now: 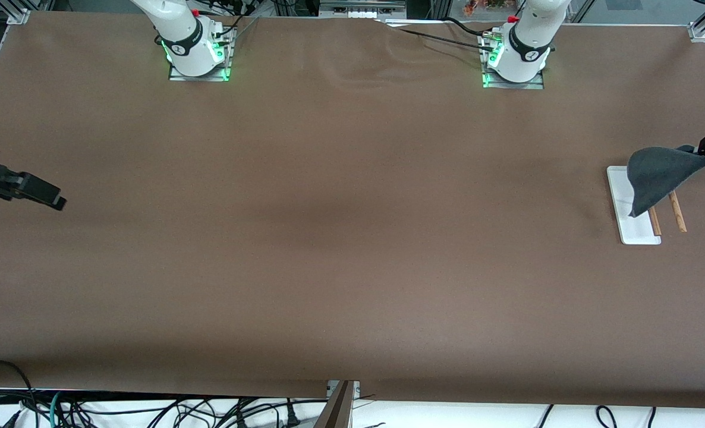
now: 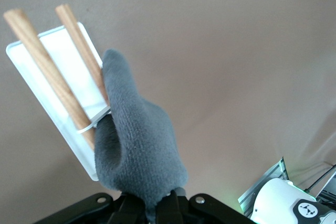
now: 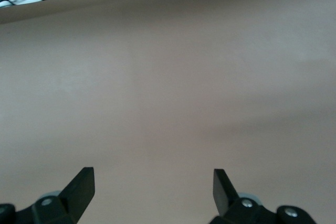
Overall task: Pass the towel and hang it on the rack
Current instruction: 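Drape the towel over the wooden rods with the left gripper, then release the towel on the rods and raise the left gripper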
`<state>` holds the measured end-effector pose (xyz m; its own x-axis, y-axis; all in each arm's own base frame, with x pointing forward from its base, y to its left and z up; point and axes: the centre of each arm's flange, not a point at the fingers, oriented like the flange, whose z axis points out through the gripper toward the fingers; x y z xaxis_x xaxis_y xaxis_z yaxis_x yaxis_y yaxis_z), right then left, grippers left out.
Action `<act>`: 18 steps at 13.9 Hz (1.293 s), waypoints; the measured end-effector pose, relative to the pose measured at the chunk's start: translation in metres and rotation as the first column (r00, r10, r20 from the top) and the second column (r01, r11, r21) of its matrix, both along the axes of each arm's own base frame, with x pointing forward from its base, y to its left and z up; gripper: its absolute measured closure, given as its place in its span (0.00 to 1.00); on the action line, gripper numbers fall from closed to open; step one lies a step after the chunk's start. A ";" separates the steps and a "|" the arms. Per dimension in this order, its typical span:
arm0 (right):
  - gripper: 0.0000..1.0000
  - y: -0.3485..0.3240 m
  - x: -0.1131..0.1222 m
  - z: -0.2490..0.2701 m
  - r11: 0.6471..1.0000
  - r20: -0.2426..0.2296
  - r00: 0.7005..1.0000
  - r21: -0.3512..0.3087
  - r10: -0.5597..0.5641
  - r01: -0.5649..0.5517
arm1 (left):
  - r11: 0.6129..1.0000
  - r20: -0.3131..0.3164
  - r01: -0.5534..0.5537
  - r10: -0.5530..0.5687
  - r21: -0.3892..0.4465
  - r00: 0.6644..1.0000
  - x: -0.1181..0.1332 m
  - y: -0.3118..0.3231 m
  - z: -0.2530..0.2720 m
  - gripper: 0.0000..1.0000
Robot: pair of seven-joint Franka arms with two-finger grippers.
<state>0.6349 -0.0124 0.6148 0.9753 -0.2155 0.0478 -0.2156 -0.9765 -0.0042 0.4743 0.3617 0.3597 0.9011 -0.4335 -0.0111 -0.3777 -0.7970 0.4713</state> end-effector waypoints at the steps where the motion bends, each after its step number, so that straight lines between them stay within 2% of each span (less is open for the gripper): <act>1: 0.00 -0.010 -0.009 0.002 1.000 -0.010 1.000 -0.003 -0.017 0.017 | 1.000 -0.007 0.003 -0.003 -0.014 1.000 -0.003 0.009 -0.012 0.97; 3: 0.00 -0.018 -0.026 0.002 1.000 -0.030 0.999 -0.004 -0.031 0.031 | 0.999 -0.002 0.012 -0.012 -0.038 1.000 -0.006 0.025 -0.031 0.97; 5: 0.00 -0.022 -0.039 0.002 0.999 -0.054 0.998 -0.008 0.039 -0.040 | 0.999 0.024 0.040 -0.039 -0.033 0.999 -0.001 0.045 -0.037 0.97; 7: 0.00 -0.027 -0.052 0.000 0.992 -0.111 0.986 0.000 0.126 -0.127 | 0.998 0.041 0.050 -0.048 -0.033 0.998 -0.001 0.062 -0.044 0.97; 9: 0.00 -0.030 -0.070 -0.008 0.990 -0.178 0.974 0.017 0.141 -0.140 | 0.998 0.042 0.043 -0.042 -0.047 0.998 -0.006 0.072 -0.055 0.97; 11: 0.00 -0.027 -0.083 -0.013 0.988 -0.199 0.968 0.023 0.155 -0.153 | 0.997 0.049 0.049 -0.046 -0.062 0.998 -0.011 0.081 -0.065 0.97; 13: 0.00 -0.009 -0.087 -0.014 0.981 -0.211 0.959 -0.001 0.191 -0.195 | 0.993 0.079 0.088 -0.082 -0.077 0.993 -0.014 0.091 -0.074 0.83; 18: 0.00 0.011 -0.088 -0.016 0.972 -0.223 0.948 -0.012 0.225 -0.234 | 0.989 0.130 0.120 -0.109 -0.085 0.986 -0.018 0.118 -0.086 0.31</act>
